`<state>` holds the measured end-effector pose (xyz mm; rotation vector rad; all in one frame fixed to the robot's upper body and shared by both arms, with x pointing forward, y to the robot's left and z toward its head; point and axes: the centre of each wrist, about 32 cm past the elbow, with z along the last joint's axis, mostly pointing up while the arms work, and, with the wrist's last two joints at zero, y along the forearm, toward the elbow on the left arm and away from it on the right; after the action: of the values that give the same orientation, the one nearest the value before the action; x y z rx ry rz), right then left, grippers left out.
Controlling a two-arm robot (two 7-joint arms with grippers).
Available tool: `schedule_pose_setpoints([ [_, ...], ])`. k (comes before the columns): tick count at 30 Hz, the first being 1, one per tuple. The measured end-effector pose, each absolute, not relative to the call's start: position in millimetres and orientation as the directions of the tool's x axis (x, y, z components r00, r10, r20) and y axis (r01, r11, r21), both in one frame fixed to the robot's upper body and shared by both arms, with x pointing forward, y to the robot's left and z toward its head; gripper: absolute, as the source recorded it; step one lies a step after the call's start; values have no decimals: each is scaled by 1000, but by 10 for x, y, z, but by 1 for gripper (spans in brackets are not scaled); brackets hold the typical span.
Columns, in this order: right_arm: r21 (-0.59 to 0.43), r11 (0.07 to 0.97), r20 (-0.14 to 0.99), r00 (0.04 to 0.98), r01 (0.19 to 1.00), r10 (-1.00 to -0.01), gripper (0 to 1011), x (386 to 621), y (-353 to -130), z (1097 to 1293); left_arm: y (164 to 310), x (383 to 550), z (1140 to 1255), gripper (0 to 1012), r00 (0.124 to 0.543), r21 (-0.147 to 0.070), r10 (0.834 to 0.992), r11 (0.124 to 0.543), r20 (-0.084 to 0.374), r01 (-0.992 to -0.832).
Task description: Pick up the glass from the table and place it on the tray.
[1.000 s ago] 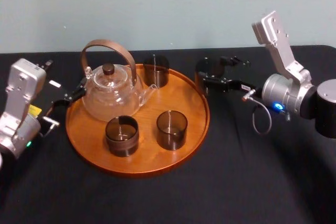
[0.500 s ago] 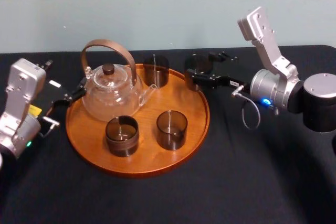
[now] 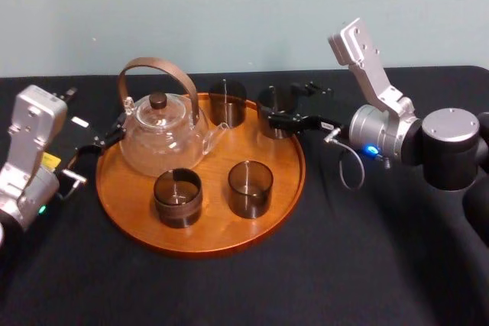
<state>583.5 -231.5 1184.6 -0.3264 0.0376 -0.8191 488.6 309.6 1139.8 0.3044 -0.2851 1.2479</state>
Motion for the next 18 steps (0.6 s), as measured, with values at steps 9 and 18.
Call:
schedule_pose_setpoints([
  [9, -299, 648, 89, 697, 700, -712, 879, 5846, -2281, 11814, 3097, 4886, 11398, 1001, 292, 70, 880, 287, 374, -955],
  [18, -296, 658, 88, 706, 692, -703, 879, 5840, -2253, 11808, 3097, 4886, 11398, 1001, 292, 70, 880, 287, 374, -955],
])
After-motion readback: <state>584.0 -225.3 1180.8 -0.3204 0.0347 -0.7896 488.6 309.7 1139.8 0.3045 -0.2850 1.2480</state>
